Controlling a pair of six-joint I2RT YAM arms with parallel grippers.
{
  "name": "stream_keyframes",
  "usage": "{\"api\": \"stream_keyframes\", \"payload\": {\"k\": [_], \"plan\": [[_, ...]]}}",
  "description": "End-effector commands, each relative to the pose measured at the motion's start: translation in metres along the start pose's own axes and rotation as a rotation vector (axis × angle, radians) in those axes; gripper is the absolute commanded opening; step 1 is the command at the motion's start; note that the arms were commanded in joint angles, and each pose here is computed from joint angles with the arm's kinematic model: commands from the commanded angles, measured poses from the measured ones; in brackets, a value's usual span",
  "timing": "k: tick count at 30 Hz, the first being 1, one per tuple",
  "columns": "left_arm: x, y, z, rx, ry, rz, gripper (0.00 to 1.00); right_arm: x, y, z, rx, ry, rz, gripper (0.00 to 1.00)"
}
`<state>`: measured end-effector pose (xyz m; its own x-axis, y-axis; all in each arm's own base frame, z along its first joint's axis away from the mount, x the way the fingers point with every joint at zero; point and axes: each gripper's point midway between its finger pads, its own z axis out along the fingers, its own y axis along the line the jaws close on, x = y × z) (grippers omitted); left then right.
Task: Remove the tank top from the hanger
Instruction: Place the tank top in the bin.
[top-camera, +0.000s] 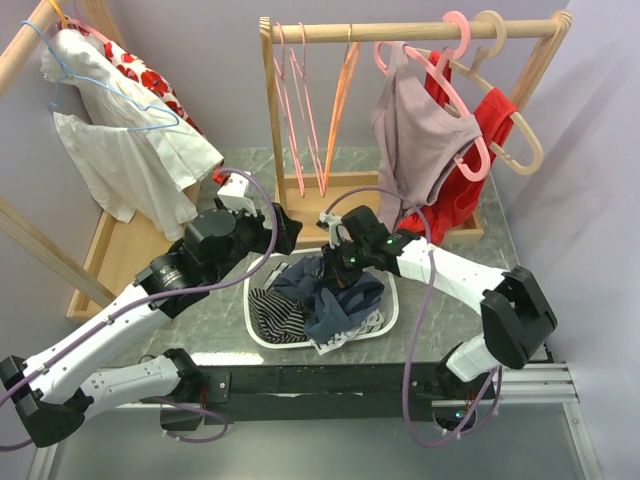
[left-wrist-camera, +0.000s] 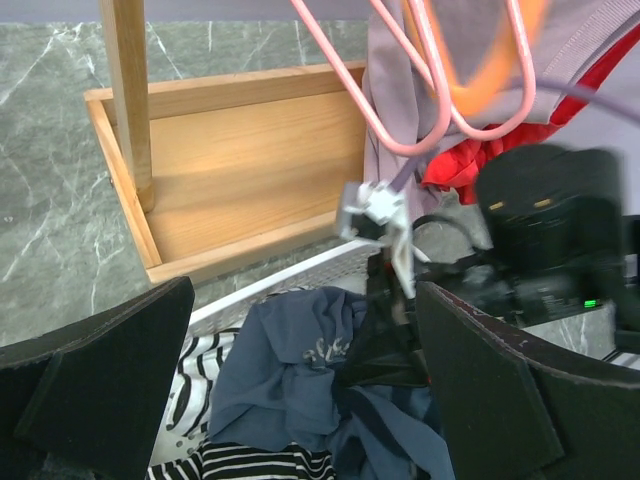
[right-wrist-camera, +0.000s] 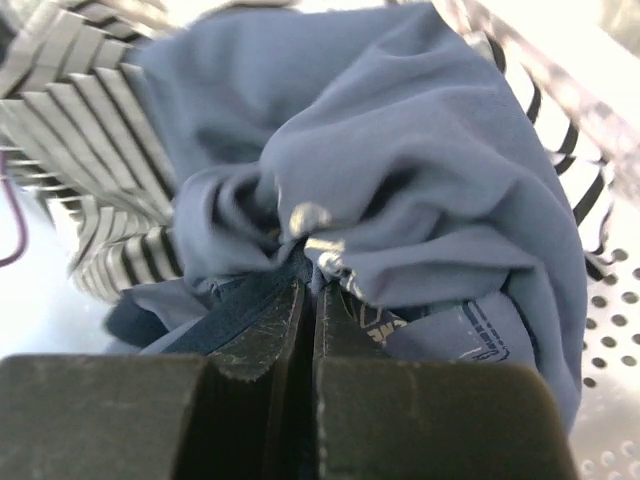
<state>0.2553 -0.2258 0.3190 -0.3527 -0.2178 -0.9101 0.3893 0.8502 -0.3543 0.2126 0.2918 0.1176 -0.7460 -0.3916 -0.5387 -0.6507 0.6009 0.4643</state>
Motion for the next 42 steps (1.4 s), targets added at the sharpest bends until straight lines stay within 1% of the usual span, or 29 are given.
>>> {"api": "stream_keyframes", "payload": {"k": [1, 5, 9, 10, 12, 14, 15, 16, 17, 18, 19, 21, 22, 25, 29, 32, 38, 41, 42], "plan": [[-0.013, -0.004, 0.0, 0.015, -0.045, -0.007, 0.99, 0.029, -0.013, 0.025, 0.033, 0.079, 0.047, 0.0], [-0.01, -0.005, 0.002, 0.021, -0.036, -0.002, 0.99, 0.043, -0.003, 0.047, -0.026, 0.135, 0.054, 0.0], [-0.011, -0.005, 0.001, 0.021, -0.036, -0.003, 0.99, 0.034, 0.009, 0.053, -0.015, 0.121, 0.026, 0.0], [-0.014, -0.005, -0.001, 0.02, -0.044, -0.006, 1.0, 0.03, 0.009, 0.05, -0.003, 0.109, 0.024, 0.03], [-0.018, -0.004, -0.005, 0.02, -0.058, -0.013, 0.99, 0.024, 0.003, 0.043, 0.06, 0.082, 0.023, 0.23], [-0.023, -0.002, -0.01, 0.014, -0.079, -0.019, 0.99, 0.012, 0.002, 0.026, 0.103, 0.025, 0.013, 0.44], [-0.024, 0.0, -0.011, 0.009, -0.083, -0.02, 0.99, 0.01, -0.005, 0.018, 0.162, 0.003, 0.024, 0.48], [-0.027, 0.0, -0.014, 0.01, -0.094, -0.023, 0.99, 0.001, -0.002, 0.005, 0.175, -0.044, 0.017, 0.55], [-0.029, 0.001, -0.016, 0.008, -0.101, -0.024, 0.99, -0.002, -0.004, -0.002, 0.198, -0.065, 0.02, 0.62], [-0.03, 0.001, -0.017, 0.005, -0.107, -0.026, 0.99, -0.007, -0.009, -0.012, 0.242, -0.092, 0.033, 0.65], [-0.03, 0.001, -0.017, 0.003, -0.106, -0.024, 1.0, -0.016, -0.005, -0.026, 0.251, -0.147, 0.03, 0.66], [-0.032, 0.002, -0.017, -0.003, -0.112, -0.023, 0.99, -0.028, -0.01, -0.045, 0.293, -0.215, 0.049, 0.67], [-0.032, 0.003, -0.017, -0.003, -0.115, -0.023, 0.99, -0.036, -0.006, -0.06, 0.292, -0.267, 0.046, 0.69], [-0.032, 0.001, -0.017, 0.006, -0.116, -0.023, 0.99, -0.05, -0.007, -0.085, 0.296, -0.35, 0.066, 0.72], [-0.027, -0.001, -0.012, 0.016, -0.101, -0.017, 0.99, -0.055, -0.024, -0.103, 0.376, -0.368, 0.1, 0.72], [-0.023, -0.004, -0.009, 0.027, -0.083, 0.0, 0.99, -0.051, -0.041, -0.112, 0.43, -0.379, 0.158, 0.72], [-0.008, -0.019, -0.003, 0.123, -0.028, 0.059, 0.99, -0.053, -0.067, -0.147, 0.515, -0.505, 0.264, 0.72], [0.001, -0.029, 0.002, 0.177, 0.003, 0.077, 0.99, -0.042, -0.085, -0.152, 0.596, -0.482, 0.303, 0.72], [0.004, -0.03, 0.004, 0.182, 0.015, 0.083, 0.99, -0.035, -0.096, -0.152, 0.653, -0.461, 0.323, 0.72]]}}
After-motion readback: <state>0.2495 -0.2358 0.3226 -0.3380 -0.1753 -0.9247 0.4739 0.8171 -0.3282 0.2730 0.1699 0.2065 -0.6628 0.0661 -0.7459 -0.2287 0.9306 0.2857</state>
